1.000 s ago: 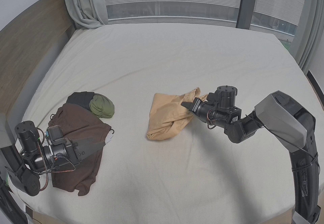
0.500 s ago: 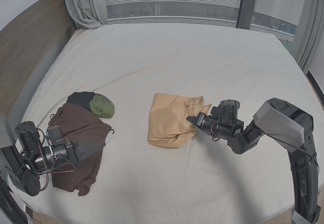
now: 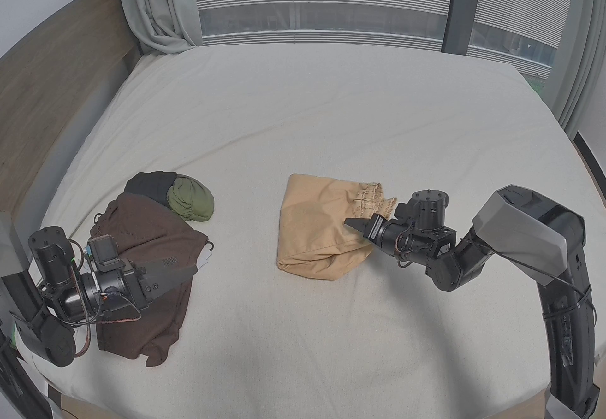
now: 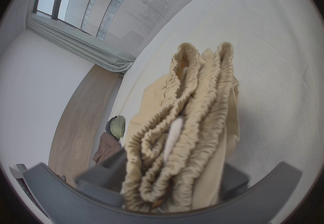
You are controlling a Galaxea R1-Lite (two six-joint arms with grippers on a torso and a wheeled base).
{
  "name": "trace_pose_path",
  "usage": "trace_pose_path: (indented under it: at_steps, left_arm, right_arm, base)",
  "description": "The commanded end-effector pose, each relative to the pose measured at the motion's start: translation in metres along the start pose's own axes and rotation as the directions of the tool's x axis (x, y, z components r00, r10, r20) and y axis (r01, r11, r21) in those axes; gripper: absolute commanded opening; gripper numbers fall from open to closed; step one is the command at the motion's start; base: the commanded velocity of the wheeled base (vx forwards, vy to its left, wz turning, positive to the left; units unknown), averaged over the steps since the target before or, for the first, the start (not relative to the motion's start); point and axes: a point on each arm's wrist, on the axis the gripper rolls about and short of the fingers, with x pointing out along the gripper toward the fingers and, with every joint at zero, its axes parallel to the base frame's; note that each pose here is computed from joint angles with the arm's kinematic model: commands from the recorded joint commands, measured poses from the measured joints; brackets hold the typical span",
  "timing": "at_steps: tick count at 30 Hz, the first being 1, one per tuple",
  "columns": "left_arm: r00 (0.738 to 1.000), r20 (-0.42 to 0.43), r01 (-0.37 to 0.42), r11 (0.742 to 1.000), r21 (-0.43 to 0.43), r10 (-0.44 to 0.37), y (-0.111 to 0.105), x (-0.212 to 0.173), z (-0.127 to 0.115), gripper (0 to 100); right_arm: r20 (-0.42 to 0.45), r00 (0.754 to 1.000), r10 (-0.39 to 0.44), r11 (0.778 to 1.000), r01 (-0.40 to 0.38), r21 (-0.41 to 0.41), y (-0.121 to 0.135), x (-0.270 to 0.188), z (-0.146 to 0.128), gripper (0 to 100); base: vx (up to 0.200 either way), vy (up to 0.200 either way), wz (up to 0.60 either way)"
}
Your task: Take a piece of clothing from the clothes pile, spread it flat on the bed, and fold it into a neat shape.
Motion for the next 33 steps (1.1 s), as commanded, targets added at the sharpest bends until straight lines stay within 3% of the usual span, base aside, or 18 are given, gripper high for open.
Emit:
trace_pose_path:
  at_steps: [1,10,14,25,33]
  left_arm:
    - [1.000,0.001,0.001,1.000,0.002,-0.001,0.000,0.000,0.000,100]
    - [1.000,0.004,0.000,1.000,0.004,0.000,0.000,0.000,0.001,100]
    - [1.000,0.006,0.001,1.000,0.004,-0.001,0.000,0.000,0.002,100]
    - [1.000,0.011,0.001,1.000,0.010,-0.002,-0.001,0.000,0.003,100]
    - [1.000,0.011,0.002,1.000,0.009,-0.002,0.000,0.000,0.003,100]
  right_arm:
    - [0.015,1.000,-0.003,1.000,0.003,-0.001,-0.005,-0.001,0.003,100]
    - [0.063,0.996,-0.066,0.998,0.067,-0.017,-0.025,-0.017,0.020,100]
    - [0.117,0.991,-0.070,0.997,0.073,-0.021,-0.024,-0.031,0.043,100]
    - [0.178,0.984,-0.002,0.998,0.015,-0.068,0.011,-0.048,0.067,100]
    - [0.106,0.991,0.078,0.993,-0.067,-0.102,0.050,-0.034,0.038,100]
  base:
    - [0.000,0.000,0.00]
    - [0.000,0.000,0.00]
    - [0.000,0.000,0.00]
    - [0.000,0.000,0.00]
    - [0.000,0.000,0.00]
